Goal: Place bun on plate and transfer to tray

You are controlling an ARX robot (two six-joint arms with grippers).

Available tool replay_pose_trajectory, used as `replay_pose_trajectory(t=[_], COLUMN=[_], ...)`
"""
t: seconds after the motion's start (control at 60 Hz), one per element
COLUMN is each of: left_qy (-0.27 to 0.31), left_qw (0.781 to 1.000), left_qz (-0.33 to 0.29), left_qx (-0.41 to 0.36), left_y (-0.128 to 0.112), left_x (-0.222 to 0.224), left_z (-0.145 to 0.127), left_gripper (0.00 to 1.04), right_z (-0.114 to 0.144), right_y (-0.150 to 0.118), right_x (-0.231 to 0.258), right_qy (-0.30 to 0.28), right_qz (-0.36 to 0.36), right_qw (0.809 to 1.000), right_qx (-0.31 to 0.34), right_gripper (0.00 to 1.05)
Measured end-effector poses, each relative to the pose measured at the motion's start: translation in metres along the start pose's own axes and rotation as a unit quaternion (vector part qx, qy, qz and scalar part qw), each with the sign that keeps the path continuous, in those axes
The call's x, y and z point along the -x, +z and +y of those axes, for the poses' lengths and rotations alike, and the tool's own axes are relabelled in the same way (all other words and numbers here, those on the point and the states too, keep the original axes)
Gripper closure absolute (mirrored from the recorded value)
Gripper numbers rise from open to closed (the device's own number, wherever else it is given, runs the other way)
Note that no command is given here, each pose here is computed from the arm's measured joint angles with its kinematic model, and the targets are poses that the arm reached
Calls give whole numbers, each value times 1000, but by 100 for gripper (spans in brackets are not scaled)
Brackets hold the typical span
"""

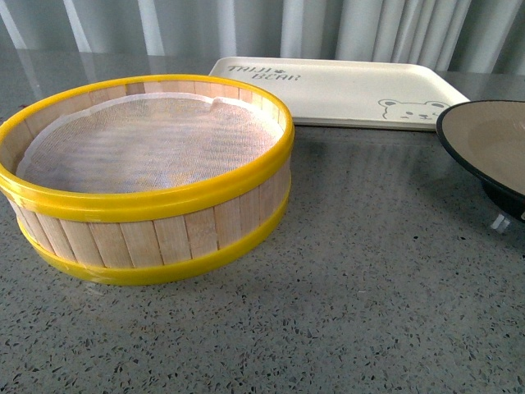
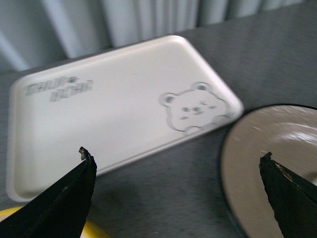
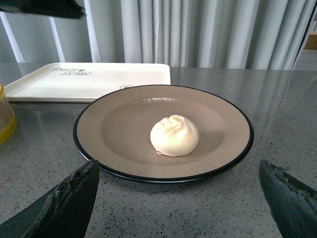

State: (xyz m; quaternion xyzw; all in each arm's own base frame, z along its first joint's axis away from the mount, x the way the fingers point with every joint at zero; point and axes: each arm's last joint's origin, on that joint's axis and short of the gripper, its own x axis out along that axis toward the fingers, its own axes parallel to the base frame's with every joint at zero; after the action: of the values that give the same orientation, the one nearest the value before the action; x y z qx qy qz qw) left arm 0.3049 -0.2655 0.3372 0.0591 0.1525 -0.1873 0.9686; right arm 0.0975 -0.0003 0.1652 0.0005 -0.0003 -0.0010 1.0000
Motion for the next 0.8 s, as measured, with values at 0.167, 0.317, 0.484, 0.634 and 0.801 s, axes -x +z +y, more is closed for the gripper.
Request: replay_pose_trajectory(t=[0.167, 0.317, 0.484, 0.634, 0.801], left_qy=[92, 162, 218, 176, 189], left_qw=[995, 984, 971, 967, 966], left_qz=[-23, -31, -56, -168, -163], left_qx=[32, 61, 82, 69, 67], left_y=[-6, -22, -49, -102, -151], left_x=[40, 81, 128, 171, 183], left_z=[65, 113, 155, 176, 177], left_gripper=[7, 7, 11, 38, 65], right_z=[0, 0, 0, 0, 0], right_y=[0, 0, 0, 0, 0], right_x=[0, 0, 0, 0, 0], right_qy=[0, 0, 0, 0, 1], right_qz=[0, 0, 0, 0, 0], right_qw=[1000, 1000, 1000, 1000, 1000], right_qx=[0, 0, 0, 0, 0], right_gripper=[9, 9, 9, 9, 9])
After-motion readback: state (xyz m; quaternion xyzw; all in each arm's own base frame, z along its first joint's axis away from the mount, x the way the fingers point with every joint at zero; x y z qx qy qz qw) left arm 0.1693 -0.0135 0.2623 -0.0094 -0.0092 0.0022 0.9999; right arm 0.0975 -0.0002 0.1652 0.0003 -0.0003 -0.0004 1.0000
